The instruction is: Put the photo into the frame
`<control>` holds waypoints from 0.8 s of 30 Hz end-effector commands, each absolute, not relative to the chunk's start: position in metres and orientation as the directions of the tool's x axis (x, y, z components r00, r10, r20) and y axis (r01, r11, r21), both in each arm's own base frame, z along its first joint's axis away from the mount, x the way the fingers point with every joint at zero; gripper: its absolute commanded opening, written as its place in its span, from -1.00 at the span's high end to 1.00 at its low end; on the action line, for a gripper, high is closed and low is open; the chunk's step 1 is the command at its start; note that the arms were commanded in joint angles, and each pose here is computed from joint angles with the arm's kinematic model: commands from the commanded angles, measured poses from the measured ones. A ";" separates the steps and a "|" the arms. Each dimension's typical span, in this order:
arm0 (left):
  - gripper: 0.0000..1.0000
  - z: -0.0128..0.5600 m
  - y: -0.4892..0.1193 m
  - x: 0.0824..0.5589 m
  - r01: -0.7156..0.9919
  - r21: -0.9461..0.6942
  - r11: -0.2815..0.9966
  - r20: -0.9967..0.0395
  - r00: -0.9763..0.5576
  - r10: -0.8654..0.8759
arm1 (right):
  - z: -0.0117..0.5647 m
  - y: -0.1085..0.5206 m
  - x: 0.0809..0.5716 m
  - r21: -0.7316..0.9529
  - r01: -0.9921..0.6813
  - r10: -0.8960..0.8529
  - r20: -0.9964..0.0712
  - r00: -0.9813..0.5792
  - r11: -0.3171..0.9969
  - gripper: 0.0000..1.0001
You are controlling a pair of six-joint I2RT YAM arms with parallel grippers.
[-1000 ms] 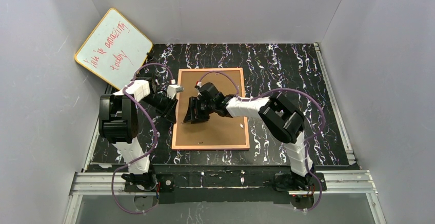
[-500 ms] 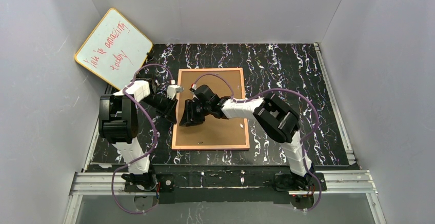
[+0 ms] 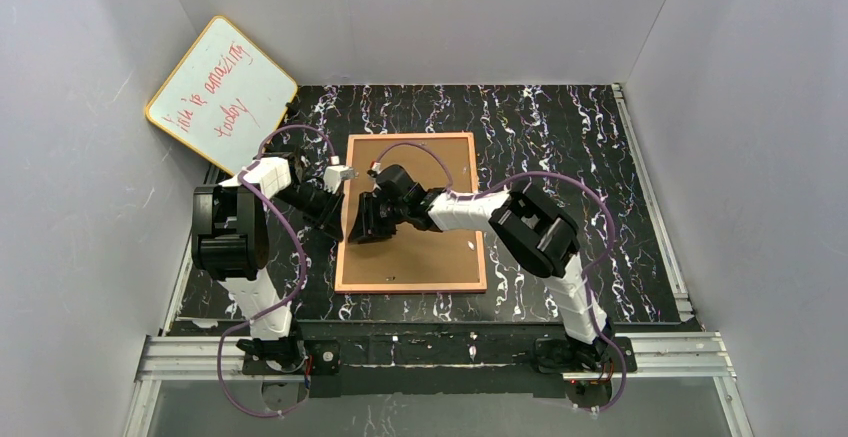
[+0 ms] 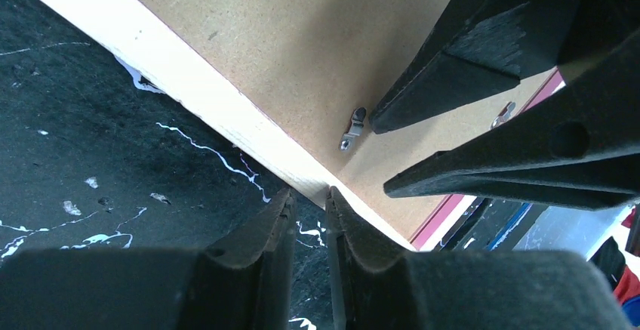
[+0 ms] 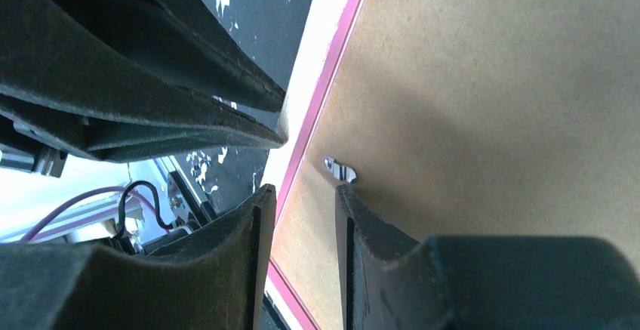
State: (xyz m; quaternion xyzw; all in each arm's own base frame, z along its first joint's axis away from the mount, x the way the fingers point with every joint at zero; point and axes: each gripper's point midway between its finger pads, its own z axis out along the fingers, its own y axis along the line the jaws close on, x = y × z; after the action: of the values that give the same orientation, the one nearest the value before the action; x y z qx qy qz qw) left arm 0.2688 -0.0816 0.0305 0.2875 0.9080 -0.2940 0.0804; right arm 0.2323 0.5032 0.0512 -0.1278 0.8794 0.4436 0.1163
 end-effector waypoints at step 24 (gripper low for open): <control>0.86 0.009 -0.075 0.261 0.596 -0.468 0.653 -0.289 -0.801 0.524 | 0.062 0.534 0.244 0.805 -0.373 -0.142 -0.348 -0.927 0.460 0.29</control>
State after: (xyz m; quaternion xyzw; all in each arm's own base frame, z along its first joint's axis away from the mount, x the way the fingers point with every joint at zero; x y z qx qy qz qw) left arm 0.2677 -0.0810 0.0310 0.2854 0.9076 -0.2976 0.0792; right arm 0.2442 0.5183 0.0495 -0.1343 0.8675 0.4650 0.1145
